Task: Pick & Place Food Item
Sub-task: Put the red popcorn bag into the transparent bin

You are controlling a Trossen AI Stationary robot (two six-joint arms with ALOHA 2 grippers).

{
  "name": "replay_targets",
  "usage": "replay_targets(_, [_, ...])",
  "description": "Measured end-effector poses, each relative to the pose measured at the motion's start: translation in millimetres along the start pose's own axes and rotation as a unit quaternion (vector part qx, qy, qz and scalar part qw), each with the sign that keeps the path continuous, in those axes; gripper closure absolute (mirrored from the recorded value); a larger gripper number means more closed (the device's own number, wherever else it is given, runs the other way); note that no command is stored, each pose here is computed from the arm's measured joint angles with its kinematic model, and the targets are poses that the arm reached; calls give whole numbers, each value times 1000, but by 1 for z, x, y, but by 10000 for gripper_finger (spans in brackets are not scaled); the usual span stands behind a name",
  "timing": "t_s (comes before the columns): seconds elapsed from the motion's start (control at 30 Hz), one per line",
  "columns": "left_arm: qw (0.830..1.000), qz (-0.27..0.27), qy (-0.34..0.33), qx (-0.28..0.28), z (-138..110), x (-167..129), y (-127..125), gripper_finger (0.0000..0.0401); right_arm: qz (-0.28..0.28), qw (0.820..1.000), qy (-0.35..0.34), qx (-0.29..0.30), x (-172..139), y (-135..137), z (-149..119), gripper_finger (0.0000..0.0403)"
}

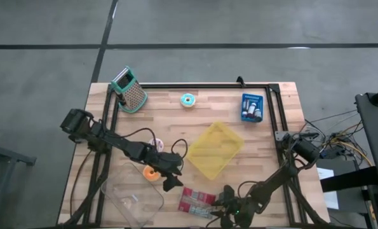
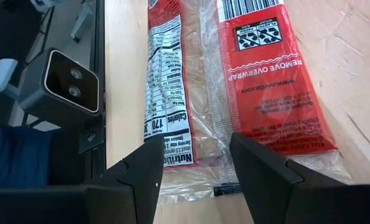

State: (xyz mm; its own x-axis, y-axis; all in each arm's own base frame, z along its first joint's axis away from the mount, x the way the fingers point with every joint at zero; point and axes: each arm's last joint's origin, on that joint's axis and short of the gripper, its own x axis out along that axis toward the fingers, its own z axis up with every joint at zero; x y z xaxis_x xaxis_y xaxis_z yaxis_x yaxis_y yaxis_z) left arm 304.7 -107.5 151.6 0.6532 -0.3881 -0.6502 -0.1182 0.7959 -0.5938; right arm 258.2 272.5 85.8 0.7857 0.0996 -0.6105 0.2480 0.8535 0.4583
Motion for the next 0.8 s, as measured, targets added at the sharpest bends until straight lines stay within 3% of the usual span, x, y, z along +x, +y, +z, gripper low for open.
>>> replay_targets(0.27, [1000,12,14,-15,-5,11,7,98,-7,1000,-10,-9,0,-1,0,216])
replay_targets(0.57, [997,-41,43,-42,-6,30,7,98,-7,1000,-10,-9,0,-1,0,216])
replay_targets(0.8, [995,-40,57,-67,-7,38,9,98,-7,1000,-10,-10,0,-1,0,216])
